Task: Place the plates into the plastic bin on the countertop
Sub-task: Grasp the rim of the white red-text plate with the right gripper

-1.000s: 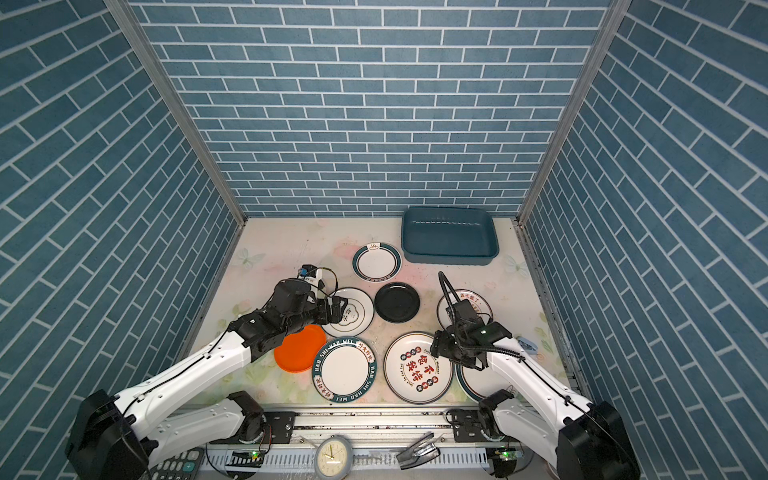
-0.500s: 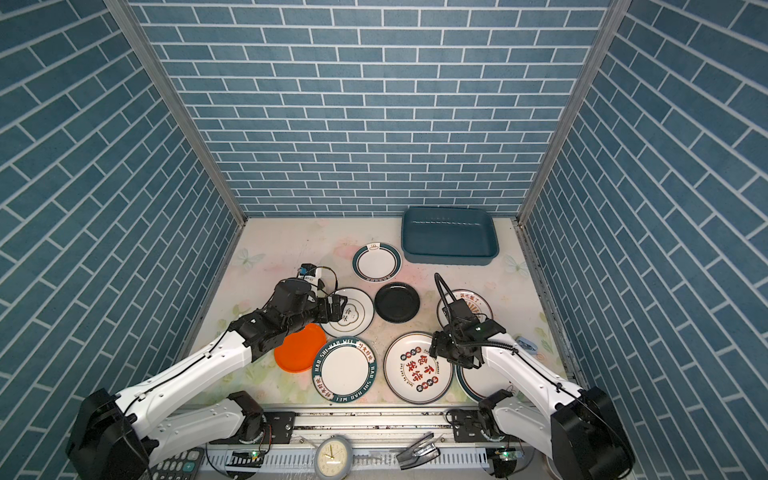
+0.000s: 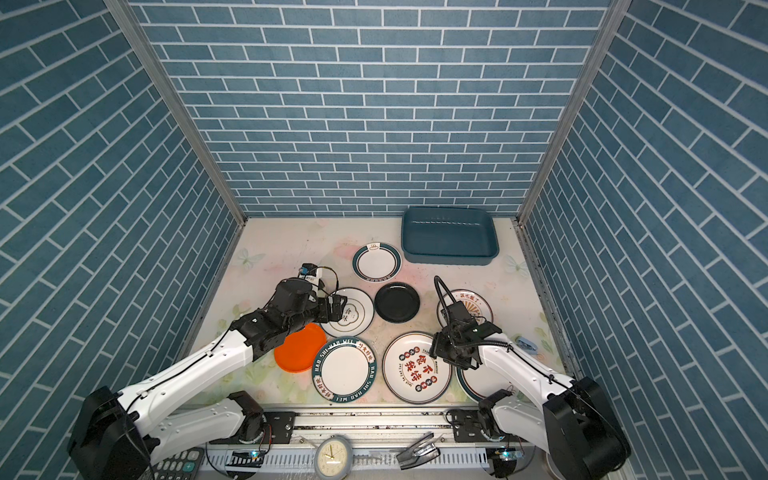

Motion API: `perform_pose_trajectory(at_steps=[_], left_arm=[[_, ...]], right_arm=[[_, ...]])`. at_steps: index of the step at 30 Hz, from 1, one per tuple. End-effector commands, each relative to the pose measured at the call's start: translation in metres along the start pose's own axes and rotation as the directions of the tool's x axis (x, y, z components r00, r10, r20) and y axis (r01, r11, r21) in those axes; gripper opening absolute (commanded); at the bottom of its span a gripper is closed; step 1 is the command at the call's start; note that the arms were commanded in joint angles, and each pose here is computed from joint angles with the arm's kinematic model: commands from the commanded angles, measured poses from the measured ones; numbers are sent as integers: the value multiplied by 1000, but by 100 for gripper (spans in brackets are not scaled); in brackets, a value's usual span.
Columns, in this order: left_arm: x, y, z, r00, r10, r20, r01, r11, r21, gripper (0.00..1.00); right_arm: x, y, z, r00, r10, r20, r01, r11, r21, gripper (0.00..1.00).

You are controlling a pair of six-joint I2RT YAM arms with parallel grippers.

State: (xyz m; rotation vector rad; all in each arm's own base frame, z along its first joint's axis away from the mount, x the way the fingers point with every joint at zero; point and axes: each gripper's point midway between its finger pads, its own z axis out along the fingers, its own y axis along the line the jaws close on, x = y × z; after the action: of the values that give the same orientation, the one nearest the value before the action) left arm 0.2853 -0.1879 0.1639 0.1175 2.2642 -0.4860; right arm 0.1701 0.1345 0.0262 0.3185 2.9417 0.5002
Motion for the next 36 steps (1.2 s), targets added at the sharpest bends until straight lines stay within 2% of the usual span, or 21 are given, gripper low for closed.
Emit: perform_pose_trajectory(at_steps=[1,9,10,17,29,36], left_arm=[[0,3,-2,1000,22,11,-22,1000,-16,100],[0,6,-5,1000,25,15,-24,999,-31,99],[9,10,-2,1000,28,-2,-28,999,-41,100],[6,14,-4,999,37,9,-36,997,-61,100],[7,12,2,999,36,-3,-36,998,-58,100],[9,10,7,999,34,-16,-35,998,-54,99]], right_arm=[[0,-4,5,999,40,5,-40,999,17,58],[-3,-8,11,999,47,10,-48,998,49,38],[-4,-8,12,999,49,11,-50,997,51,38],[-12,-8,9,996,69,59,-73,996,55,30],[-22,-10,1,981,105,165,-108,994,14,8],[-24,-13,-5,972,112,209,-113,994,-6,0]])
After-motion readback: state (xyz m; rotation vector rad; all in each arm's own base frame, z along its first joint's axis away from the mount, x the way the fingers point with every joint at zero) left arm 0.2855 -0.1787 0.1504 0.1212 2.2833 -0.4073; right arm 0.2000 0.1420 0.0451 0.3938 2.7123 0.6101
